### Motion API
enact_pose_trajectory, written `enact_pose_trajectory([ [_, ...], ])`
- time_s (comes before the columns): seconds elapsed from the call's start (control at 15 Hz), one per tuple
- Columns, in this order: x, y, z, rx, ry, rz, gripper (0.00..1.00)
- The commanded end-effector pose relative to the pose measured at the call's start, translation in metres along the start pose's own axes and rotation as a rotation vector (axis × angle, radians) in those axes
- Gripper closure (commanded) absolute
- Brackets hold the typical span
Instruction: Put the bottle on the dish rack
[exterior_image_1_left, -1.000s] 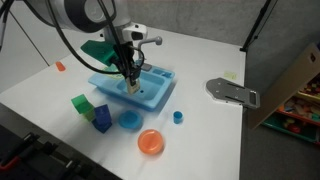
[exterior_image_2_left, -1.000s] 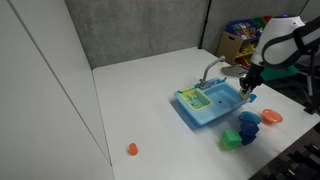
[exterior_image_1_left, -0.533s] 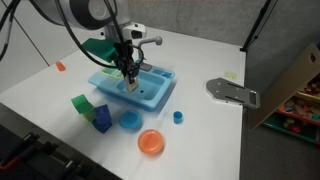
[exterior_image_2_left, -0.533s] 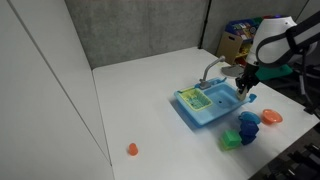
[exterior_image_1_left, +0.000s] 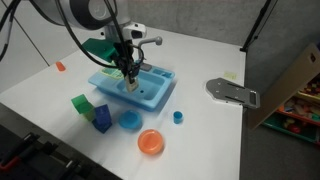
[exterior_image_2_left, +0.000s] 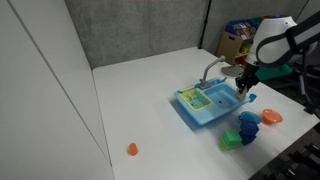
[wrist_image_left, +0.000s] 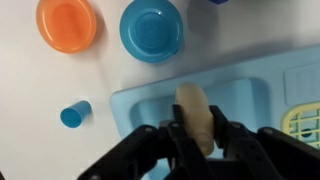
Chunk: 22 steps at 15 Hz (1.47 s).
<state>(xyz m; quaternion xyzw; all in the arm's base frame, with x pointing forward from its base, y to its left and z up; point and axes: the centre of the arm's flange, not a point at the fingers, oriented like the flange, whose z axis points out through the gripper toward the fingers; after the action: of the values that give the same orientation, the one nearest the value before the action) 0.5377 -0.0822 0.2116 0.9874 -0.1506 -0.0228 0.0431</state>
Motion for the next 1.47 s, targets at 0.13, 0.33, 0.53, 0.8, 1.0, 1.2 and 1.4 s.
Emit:
enact_pose_trajectory([
  [0.13, 0.016, -0.009, -0.012, 0.005, 0.039, -0.007, 0.91],
  [0.33, 0.024, -0.023, -0.017, 0.017, 0.055, -0.027, 0.91],
  [0.53, 0.031, -0.047, -0.019, 0.029, 0.064, -0.059, 0.91],
  [0.8, 0.038, -0.092, -0.015, 0.046, 0.069, -0.117, 0.91],
  [1.0, 0.045, -0.123, -0.012, 0.057, 0.071, -0.154, 0.91],
  [1.2, 0.05, -0.15, -0.009, 0.078, 0.074, -0.174, 0.91],
  [1.4, 0.053, -0.166, -0.001, 0.092, 0.069, -0.181, 0.91],
])
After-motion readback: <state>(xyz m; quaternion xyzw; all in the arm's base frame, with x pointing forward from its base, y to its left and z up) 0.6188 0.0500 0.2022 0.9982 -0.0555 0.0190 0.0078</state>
